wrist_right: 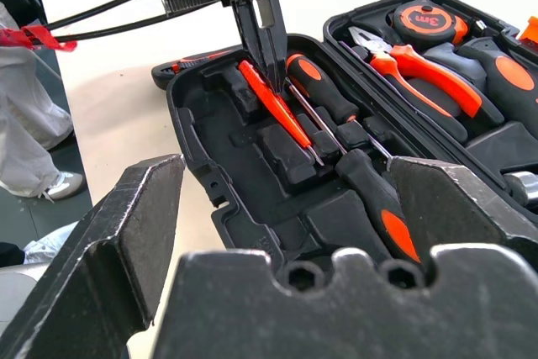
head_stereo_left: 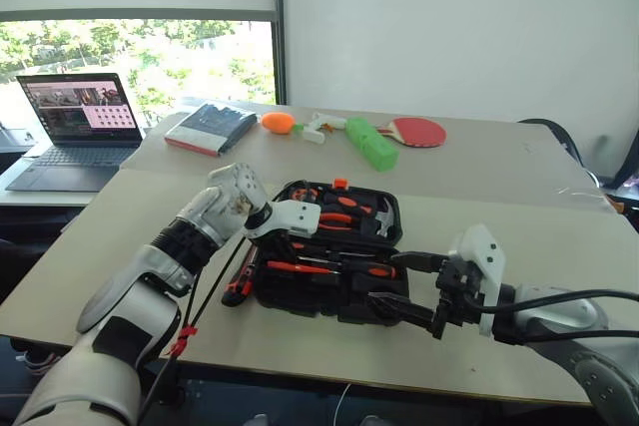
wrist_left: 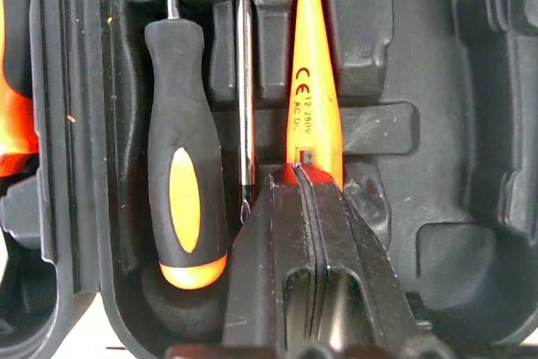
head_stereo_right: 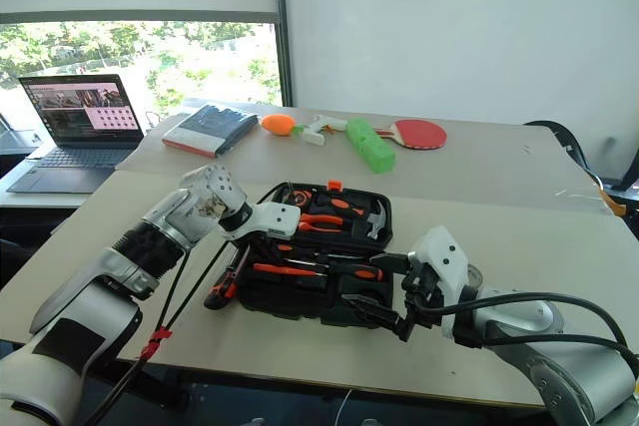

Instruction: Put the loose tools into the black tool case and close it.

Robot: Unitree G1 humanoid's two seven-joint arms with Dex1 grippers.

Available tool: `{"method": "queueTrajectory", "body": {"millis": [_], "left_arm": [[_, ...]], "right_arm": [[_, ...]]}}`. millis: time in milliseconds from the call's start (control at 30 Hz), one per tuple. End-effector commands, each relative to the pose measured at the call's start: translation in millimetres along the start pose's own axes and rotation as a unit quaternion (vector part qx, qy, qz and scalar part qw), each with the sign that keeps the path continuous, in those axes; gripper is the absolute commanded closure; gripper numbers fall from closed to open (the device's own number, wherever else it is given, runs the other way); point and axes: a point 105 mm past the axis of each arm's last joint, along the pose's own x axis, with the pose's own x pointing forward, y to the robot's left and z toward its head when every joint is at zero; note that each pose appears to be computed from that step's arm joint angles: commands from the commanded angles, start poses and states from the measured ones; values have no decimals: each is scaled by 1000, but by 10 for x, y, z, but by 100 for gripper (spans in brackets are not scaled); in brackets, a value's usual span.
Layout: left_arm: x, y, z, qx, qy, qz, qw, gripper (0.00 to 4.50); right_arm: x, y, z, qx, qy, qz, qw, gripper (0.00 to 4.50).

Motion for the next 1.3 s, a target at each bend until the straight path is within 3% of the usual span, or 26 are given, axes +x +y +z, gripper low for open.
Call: {"method": "queueTrajectory", "body": {"millis": [33, 467, 1300], "left_arm": [[54, -37, -45, 8, 10, -5, 1000, 446], [-323, 157, 270, -2, -49, 35, 998, 446], [-38, -107, 87, 9, -17, 1, 1000, 446]], "right_arm": [[-32, -9, 96, -14, -17, -5, 1000, 0], [-25, -12, 42, -10, -10, 0, 1000, 0], [-2, -22, 31, -7, -11, 0, 1000, 0]]}}
